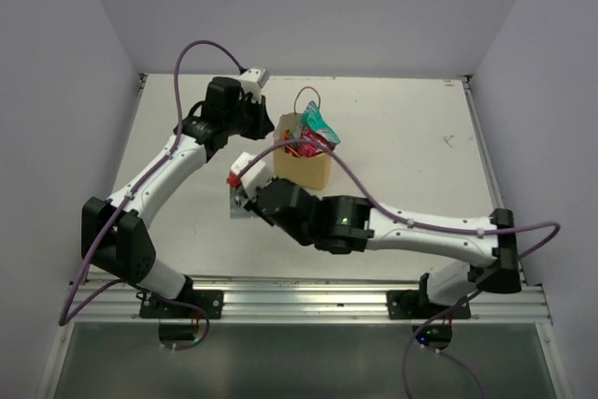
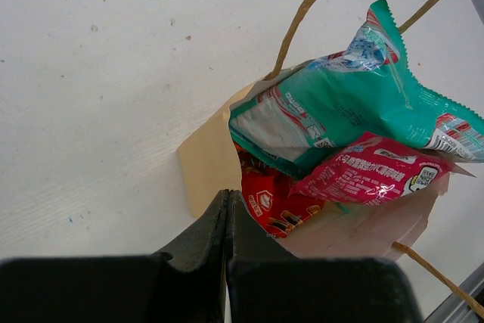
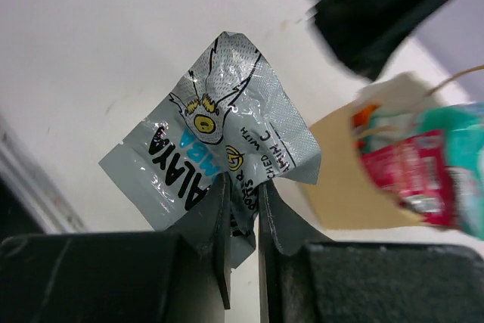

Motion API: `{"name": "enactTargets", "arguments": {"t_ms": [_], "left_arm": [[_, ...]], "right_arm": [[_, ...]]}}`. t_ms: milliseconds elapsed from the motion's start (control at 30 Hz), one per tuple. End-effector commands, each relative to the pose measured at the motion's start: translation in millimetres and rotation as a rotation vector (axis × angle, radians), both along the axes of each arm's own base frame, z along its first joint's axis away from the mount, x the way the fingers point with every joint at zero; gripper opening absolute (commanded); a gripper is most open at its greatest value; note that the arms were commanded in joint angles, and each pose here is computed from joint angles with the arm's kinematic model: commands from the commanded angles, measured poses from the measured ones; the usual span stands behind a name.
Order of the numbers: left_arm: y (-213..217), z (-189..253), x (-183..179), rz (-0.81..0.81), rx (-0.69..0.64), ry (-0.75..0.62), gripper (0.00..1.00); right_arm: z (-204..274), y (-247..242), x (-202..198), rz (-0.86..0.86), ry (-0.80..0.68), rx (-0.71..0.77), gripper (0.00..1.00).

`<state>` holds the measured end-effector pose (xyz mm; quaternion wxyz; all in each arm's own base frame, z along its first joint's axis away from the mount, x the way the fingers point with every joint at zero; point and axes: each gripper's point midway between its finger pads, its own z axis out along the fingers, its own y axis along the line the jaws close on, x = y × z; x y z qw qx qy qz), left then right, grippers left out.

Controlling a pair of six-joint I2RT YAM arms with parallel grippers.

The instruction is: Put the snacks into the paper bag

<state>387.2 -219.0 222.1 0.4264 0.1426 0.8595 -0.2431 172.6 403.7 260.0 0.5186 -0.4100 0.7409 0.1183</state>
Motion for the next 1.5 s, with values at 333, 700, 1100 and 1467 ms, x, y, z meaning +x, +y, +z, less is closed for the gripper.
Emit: {"name": "enactTargets", "arguments": {"t_ms": [333, 700, 1100, 1467], "left_arm": [[-3, 25, -3, -0.020, -0.034, -0.070, 0.00], [-11, 28, -9, -0.062, -0.069, -0.071, 0.00], [-14, 24, -11, -0.077, -0.078, -0.056, 0.00], [-16, 17, -10, -0.089, -0.078, -0.032, 0.03]], "right_arm": [[118, -100, 170, -0.404, -0.259, 0.118, 0.00], [18, -90, 204, -0.413, -0.148, -0.082, 0.00], [-20, -100, 195, -0.394, -0.077, -0.184, 0.00], [-49, -100, 182, -0.343, 0.005, -0.237, 0.00]]}}
